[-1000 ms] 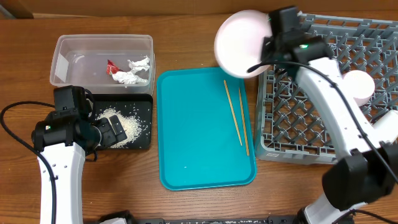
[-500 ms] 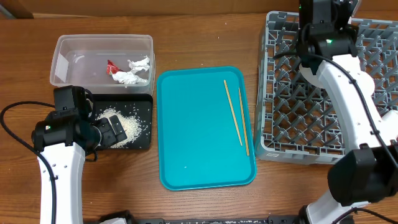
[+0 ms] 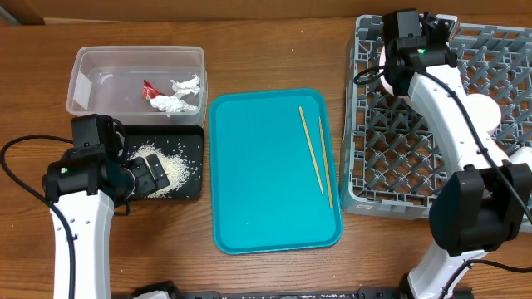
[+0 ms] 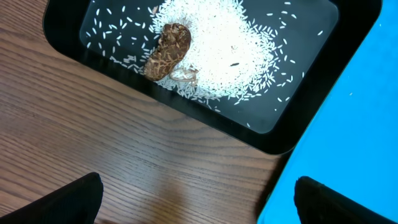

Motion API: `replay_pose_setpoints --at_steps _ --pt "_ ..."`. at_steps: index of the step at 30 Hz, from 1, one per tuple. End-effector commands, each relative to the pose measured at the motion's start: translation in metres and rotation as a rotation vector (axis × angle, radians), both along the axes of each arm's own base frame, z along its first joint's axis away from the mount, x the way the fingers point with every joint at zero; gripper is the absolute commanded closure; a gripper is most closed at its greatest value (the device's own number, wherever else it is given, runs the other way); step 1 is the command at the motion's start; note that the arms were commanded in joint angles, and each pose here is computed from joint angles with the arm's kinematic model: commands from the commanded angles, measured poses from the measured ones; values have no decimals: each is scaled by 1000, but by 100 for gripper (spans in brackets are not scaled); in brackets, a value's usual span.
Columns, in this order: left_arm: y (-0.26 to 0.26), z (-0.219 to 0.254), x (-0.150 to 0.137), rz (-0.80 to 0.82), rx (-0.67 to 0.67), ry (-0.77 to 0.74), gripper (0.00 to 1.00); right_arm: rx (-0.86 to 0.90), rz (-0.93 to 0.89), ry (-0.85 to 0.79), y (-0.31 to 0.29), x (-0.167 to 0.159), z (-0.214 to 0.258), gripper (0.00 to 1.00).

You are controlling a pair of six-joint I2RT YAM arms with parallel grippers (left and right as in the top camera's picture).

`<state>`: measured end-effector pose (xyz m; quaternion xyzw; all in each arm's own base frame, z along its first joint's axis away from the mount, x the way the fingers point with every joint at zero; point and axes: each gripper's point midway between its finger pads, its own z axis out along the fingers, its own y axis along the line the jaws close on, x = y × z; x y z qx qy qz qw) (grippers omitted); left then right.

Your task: Sort waste into correct bins and load items into the dishwasher

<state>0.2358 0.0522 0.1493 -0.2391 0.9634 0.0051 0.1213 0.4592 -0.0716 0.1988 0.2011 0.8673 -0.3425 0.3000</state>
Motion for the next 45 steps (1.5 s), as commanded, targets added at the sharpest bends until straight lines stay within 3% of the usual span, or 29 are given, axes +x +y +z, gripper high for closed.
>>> replay_pose_setpoints --at_steps 1,7,14,18,23,27,30,36,41,45 --pt "2 1 0 -4 6 -1 0 59 76 31 34 3 -13 96" --pt "2 1 0 -4 6 -1 0 41 190 111 84 -10 -17 95" --pt "2 1 0 -5 6 0 0 162 287 233 120 -30 -38 58" --pt "2 1 0 -4 6 -1 0 173 280 206 114 -37 -20 56" --pt "2 1 0 -4 6 -1 0 287 319 57 116 -46 38 33" --pt "2 1 0 -4 6 -1 0 549 445 38 146 -62 55 21" --pt "2 1 0 -4 6 -1 0 840 726 250 210 -99 36 21" --pt "2 1 0 -4 6 -1 0 860 751 428 238 -129 -20 21" --pt "2 1 0 -4 6 -1 0 831 773 477 258 -119 -78 21" --pt "2 1 0 -5 6 -1 0 723 782 418 262 -78 -114 21"
